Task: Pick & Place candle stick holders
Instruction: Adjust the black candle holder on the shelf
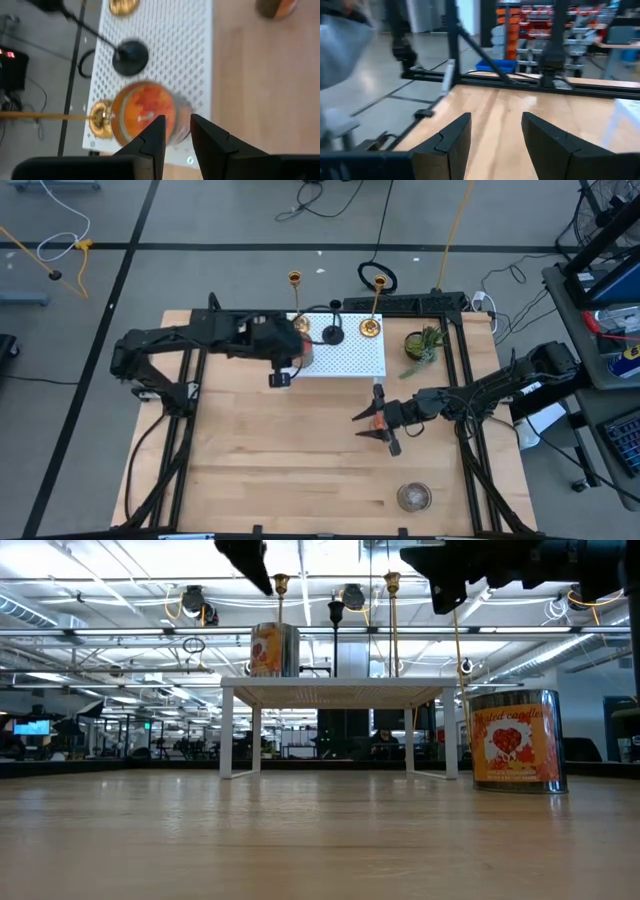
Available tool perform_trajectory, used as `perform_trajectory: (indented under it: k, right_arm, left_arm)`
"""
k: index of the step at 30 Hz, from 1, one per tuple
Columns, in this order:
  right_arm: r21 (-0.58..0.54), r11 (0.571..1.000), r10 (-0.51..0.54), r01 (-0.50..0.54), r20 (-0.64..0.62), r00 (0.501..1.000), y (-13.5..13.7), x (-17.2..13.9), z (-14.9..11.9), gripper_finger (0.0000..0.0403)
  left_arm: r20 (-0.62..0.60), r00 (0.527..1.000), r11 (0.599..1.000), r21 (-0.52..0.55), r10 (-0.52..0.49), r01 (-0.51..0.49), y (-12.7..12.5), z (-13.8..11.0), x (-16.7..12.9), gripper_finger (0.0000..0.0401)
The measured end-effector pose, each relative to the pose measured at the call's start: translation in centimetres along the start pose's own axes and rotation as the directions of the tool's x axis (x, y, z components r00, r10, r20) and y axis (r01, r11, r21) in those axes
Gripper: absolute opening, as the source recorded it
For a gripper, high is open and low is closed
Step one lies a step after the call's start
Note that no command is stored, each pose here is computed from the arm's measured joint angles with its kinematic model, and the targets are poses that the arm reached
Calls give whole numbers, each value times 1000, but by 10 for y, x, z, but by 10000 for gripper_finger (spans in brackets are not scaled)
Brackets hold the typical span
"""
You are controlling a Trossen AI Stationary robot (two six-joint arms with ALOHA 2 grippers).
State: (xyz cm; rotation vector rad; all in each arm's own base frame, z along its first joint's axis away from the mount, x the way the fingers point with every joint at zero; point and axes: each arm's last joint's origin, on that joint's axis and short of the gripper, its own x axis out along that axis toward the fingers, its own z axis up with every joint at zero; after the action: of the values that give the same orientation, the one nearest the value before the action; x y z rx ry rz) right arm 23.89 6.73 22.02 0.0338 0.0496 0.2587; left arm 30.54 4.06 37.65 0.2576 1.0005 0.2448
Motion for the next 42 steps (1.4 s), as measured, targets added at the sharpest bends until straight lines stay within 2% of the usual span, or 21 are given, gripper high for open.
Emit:
perform_trajectory:
  k: [4, 7, 12, 15, 17, 20, 23, 26, 30, 33, 37, 39, 42]
  right_arm:
    - [11, 992, -126, 126, 5, 992, -4, 0, 0, 169]
    - [29, 976, -215, 214, 22, 976, -7, -1, 1, 148]
    - [50, 928, -371, 369, 77, 925, -18, -2, 7, 70]
    - [81, 917, -398, 390, 147, 905, -28, 0, 11, 15]
    - [90, 924, -382, 371, 195, 903, -32, 6, 9, 8]
    - [101, 921, -390, 377, 236, 890, -40, 21, 7, 7]
    - [84, 881, -473, 465, 159, 867, -58, 39, 0, 2]
    - [66, 845, -535, 531, 69, 842, -82, 56, 2, 2]
    - [20, 742, -668, 670, -54, 742, -114, 67, 3, 1]
    - [5, 695, -717, 719, -67, 693, -132, 65, 3, 1]
    - [42, 645, -759, 763, -78, 646, -153, 57, 1, 1]
    - [49, 632, -768, 773, -89, 634, -161, 53, -1, 1]
    - [73, 661, -743, 746, -76, 665, -168, 50, 1, 1]
  left_arm:
    - [113, 994, 1000, 20, -5, 3, -10, 0, -30, 87]
    - [208, 977, 998, 35, 36, -45, -16, -2, -57, 72]
    - [318, 919, 970, -18, 235, -241, -22, -5, -93, 46]
    - [364, 875, 946, -64, 318, -317, -24, -7, -108, 33]
    - [367, 846, 922, -124, 387, -368, -24, -7, -113, 24]
    - [342, 788, 857, -264, 511, -442, -22, -7, -119, 9]
    - [315, 743, 804, -312, 590, -506, -20, -8, -123, 4]
    - [301, 733, 789, -318, 610, -526, -20, -8, -122, 13]
    - [300, 736, 791, -313, 607, -526, -20, -9, -122, 9]
    - [293, 740, 793, -295, 606, -533, -20, -10, -121, 4]
    - [285, 737, 788, -293, 613, -542, -19, -10, -121, 17]
    - [285, 737, 788, -295, 613, -541, -19, -10, -121, 19]
    - [287, 740, 791, -293, 608, -537, -19, -10, -121, 10]
